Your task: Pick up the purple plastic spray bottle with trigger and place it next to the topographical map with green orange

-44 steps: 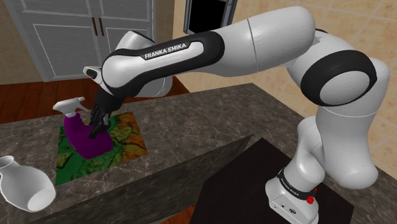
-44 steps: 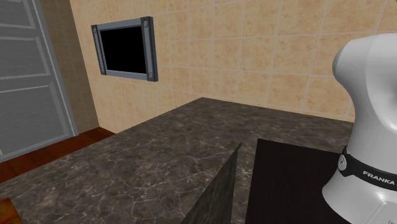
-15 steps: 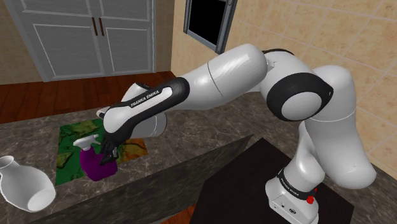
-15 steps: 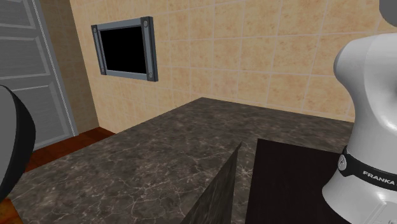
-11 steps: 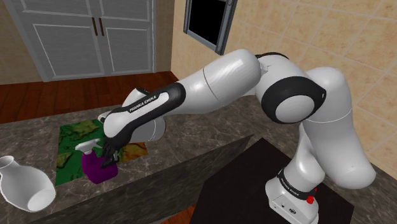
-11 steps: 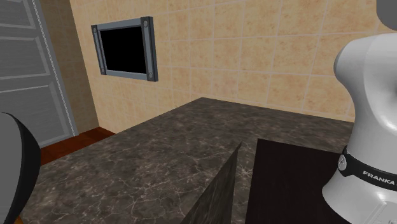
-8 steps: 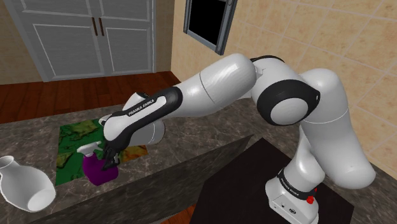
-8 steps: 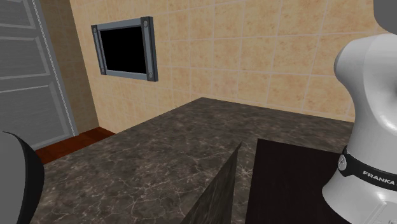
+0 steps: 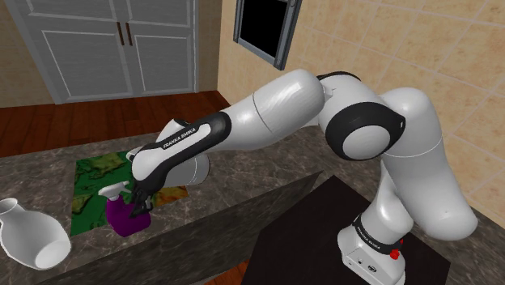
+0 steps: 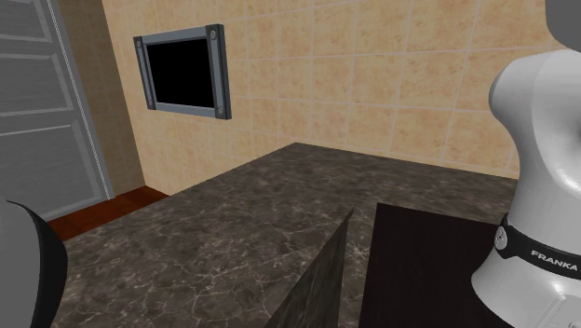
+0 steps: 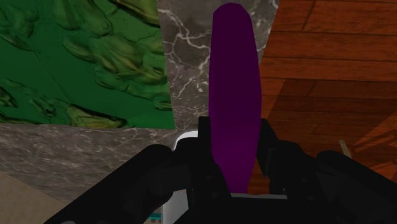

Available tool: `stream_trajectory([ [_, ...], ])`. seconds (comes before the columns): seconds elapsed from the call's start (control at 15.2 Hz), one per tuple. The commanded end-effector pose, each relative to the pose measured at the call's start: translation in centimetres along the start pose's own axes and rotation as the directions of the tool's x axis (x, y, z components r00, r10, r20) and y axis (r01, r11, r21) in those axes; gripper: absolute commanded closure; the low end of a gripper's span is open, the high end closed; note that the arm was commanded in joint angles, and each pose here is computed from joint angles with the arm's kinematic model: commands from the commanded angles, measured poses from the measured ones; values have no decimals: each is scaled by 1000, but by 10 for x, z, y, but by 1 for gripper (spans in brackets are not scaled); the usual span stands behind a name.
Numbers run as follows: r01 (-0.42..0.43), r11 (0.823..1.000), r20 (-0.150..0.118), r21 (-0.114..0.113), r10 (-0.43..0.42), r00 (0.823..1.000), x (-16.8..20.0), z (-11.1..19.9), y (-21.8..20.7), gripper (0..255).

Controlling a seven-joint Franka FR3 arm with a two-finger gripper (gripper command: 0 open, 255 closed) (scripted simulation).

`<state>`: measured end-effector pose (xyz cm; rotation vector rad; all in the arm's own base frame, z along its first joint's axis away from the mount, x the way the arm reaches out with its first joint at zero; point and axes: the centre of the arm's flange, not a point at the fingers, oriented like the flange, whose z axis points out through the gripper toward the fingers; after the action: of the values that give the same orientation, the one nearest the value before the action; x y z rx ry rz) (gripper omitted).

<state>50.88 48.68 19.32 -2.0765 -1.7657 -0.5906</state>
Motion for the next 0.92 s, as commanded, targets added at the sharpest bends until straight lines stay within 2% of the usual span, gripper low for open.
stream_trajectory([
  [0.0, 0, 1000, 0, 0, 0, 1000, 0, 0, 0, 0],
  [0.33, 0, 1000, 0, 0, 0, 1000, 0, 0, 0, 0],
  [0.59, 0, 1000, 0, 0, 0, 1000, 0, -50, 0, 0],
  [0.86, 0, 1000, 0, 0, 0, 1000, 0, -50, 0, 0],
])
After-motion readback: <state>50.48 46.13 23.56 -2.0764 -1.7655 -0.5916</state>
